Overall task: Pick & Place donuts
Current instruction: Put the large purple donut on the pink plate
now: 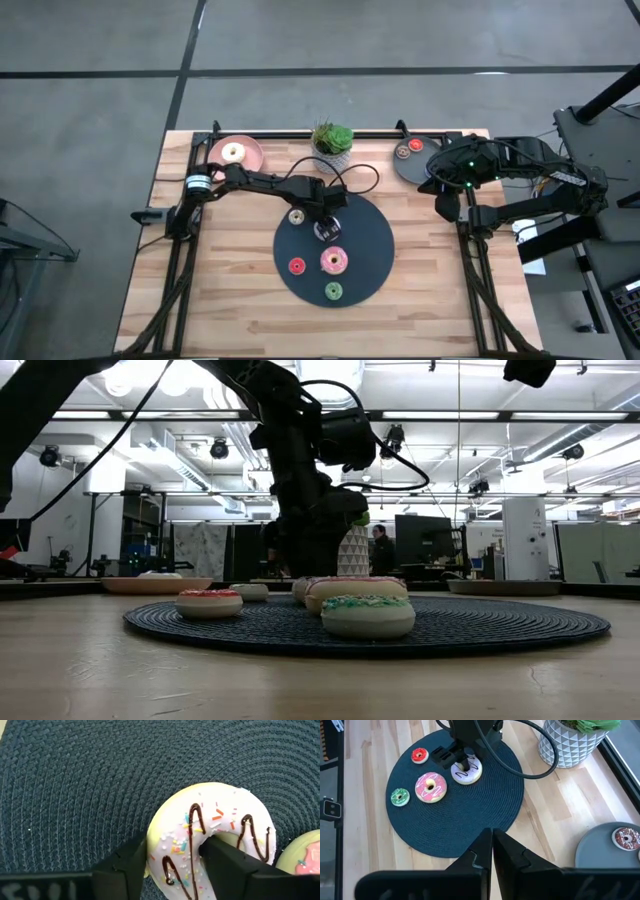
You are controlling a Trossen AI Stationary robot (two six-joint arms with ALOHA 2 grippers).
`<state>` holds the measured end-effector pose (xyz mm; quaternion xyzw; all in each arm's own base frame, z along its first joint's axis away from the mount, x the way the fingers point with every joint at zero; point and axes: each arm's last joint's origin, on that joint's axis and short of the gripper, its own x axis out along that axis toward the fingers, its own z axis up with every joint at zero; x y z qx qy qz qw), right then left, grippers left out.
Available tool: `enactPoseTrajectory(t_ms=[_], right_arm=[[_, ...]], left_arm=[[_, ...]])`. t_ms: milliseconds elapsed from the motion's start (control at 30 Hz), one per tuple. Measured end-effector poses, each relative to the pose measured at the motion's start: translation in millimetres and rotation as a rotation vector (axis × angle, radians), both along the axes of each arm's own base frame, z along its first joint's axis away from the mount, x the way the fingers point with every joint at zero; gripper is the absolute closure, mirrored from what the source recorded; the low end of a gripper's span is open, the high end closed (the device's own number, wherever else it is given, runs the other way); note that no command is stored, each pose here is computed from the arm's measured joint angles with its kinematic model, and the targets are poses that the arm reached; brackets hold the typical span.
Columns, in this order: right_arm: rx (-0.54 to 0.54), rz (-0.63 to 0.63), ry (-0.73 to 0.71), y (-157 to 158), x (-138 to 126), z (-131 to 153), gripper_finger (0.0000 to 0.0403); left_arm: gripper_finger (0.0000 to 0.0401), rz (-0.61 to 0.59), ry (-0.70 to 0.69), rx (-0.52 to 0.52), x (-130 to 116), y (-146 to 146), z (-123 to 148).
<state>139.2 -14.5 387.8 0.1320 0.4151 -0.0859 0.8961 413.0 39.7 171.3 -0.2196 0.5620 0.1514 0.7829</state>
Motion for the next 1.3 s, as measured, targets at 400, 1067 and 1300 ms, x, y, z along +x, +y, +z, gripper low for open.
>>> enactPoseTrajectory(t_ms=[400,1067,1300], right_arm=[[0.0,0.0,0.0,0,0,0,0.0394],[-0.001,0.0,0.0,0,0,0,0.0394],[-0.001,0.0,0.0,0,0,0,0.0394]], left_arm=[[0.0254,-0.002,-0.004,-0.012,0,0,0],[0.0254,-0.014,-0.079,-0.007,12,1,21],[0.0254,-0.021,-0.036,-0.005,10,5,35]])
